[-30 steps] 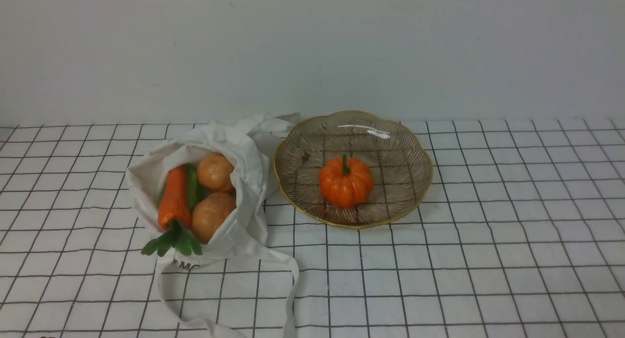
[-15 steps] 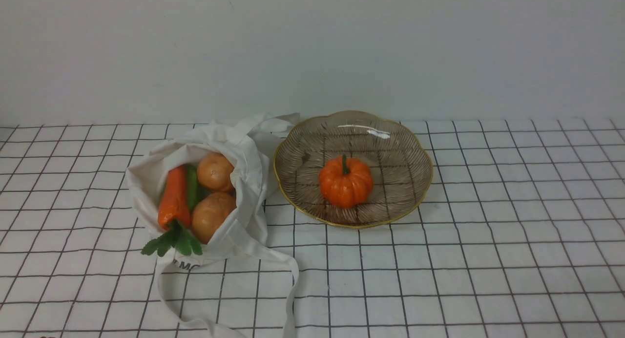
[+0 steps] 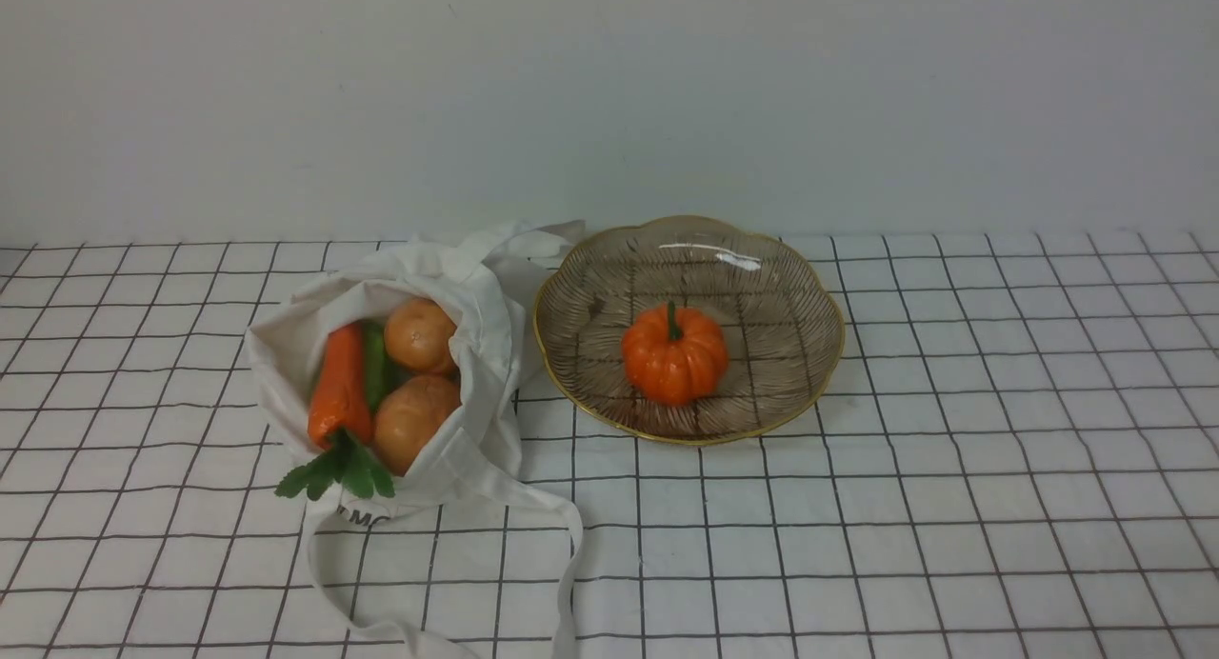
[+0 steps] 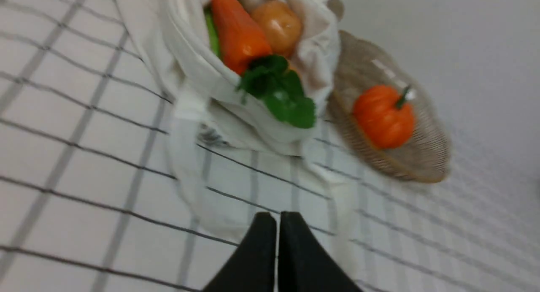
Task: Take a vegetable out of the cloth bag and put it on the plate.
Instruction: Use the left arm to grab a carrot from the bag
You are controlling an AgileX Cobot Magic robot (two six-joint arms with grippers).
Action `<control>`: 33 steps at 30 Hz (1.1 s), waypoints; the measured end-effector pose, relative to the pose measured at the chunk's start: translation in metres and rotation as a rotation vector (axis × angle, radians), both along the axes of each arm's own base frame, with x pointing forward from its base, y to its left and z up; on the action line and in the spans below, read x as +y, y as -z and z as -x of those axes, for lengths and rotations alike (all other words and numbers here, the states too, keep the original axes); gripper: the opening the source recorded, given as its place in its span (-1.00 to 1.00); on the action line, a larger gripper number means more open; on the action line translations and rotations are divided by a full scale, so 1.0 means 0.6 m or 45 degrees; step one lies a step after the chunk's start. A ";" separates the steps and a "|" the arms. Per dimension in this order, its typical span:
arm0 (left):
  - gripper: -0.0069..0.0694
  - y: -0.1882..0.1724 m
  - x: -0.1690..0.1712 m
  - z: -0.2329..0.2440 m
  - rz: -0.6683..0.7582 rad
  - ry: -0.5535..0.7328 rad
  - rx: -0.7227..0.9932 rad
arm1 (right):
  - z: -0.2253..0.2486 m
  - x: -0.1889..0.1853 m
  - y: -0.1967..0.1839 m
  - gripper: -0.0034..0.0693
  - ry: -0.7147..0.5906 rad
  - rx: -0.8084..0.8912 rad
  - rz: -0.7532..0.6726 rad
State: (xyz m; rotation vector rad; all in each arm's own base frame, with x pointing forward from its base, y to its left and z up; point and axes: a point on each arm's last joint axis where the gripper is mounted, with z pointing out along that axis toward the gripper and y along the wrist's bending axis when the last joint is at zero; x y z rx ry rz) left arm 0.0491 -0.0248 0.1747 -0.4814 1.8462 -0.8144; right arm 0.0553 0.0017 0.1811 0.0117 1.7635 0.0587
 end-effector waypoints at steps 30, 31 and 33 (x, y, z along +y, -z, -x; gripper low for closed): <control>-0.80 -0.199 -0.040 -0.301 -0.700 0.493 0.881 | 0.000 0.000 0.000 -0.95 0.000 0.000 0.000; -0.80 -0.197 -0.042 -0.311 -0.706 0.500 0.889 | 0.000 0.000 0.000 -0.95 0.000 0.000 0.000; -0.73 -0.182 -0.053 -0.361 -0.747 0.536 0.948 | 0.000 0.000 0.000 -0.95 0.000 0.000 0.000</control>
